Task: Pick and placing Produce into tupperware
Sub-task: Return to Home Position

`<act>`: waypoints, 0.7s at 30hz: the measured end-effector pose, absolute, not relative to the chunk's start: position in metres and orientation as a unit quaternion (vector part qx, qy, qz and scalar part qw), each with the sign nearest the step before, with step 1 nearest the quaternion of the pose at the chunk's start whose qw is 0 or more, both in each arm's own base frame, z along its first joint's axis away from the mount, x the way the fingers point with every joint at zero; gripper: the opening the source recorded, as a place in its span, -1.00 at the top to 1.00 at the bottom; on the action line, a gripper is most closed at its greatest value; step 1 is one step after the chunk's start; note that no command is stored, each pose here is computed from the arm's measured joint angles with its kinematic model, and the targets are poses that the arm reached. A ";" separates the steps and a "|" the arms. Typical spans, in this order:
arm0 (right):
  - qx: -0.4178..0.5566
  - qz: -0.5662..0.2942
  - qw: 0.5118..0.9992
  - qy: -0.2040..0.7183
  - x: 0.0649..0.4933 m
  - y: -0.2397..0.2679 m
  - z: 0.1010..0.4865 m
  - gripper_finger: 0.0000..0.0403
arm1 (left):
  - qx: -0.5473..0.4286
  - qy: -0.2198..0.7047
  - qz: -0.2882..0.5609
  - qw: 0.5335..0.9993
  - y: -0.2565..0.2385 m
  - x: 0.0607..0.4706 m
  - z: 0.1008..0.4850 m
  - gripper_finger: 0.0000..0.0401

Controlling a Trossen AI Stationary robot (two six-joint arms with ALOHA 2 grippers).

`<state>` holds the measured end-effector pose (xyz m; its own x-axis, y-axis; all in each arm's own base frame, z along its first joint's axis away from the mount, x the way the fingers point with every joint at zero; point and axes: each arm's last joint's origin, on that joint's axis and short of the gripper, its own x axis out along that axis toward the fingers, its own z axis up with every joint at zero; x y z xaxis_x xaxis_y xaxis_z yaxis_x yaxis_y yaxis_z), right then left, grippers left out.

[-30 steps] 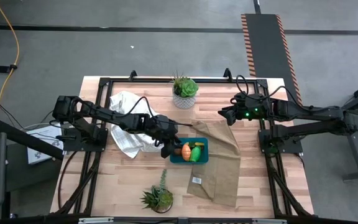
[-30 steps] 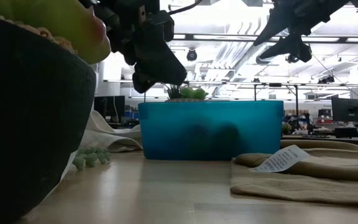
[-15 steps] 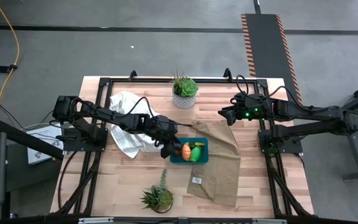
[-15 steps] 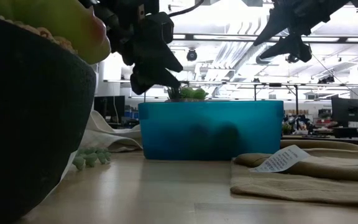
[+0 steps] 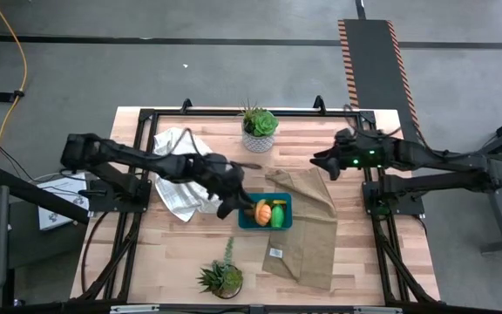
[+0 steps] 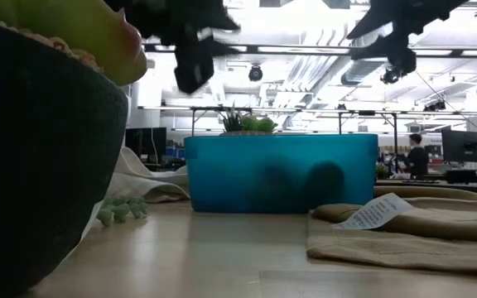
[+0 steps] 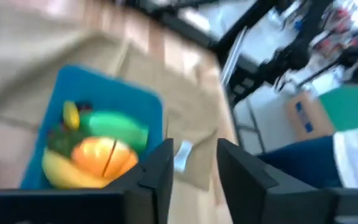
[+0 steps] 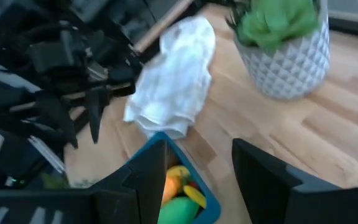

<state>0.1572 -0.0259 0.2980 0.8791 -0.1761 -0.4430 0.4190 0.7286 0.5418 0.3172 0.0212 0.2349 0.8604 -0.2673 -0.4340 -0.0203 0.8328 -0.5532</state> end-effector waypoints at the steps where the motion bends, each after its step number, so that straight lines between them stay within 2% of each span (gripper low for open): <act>1: 0.326 -0.159 0.916 0.173 0.153 -0.025 0.301 0.14 | -0.280 0.242 -0.068 0.927 0.023 0.313 0.244 0.49; 8: 0.323 -0.111 0.935 0.090 0.114 -0.018 0.323 0.23 | -0.262 0.144 -0.057 0.953 0.038 0.278 0.298 0.79; 14: 0.314 -0.084 0.946 0.024 0.082 -0.013 0.335 0.56 | -0.237 0.075 -0.052 0.967 0.044 0.249 0.331 0.98; 19: 0.305 -0.055 0.951 -0.009 0.064 -0.009 0.339 0.93 | -0.224 0.030 -0.049 0.973 0.044 0.229 0.350 0.97; 21: 0.306 -0.036 0.951 -0.021 0.060 -0.007 0.342 0.97 | -0.220 0.013 -0.044 0.974 0.042 0.222 0.357 0.98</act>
<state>0.0602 -0.0073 0.3418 0.9964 -0.0824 0.0184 0.0562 0.8102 0.5835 0.2216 0.0423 0.3566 0.9958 -0.0916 -0.0053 0.0805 0.8996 -0.4293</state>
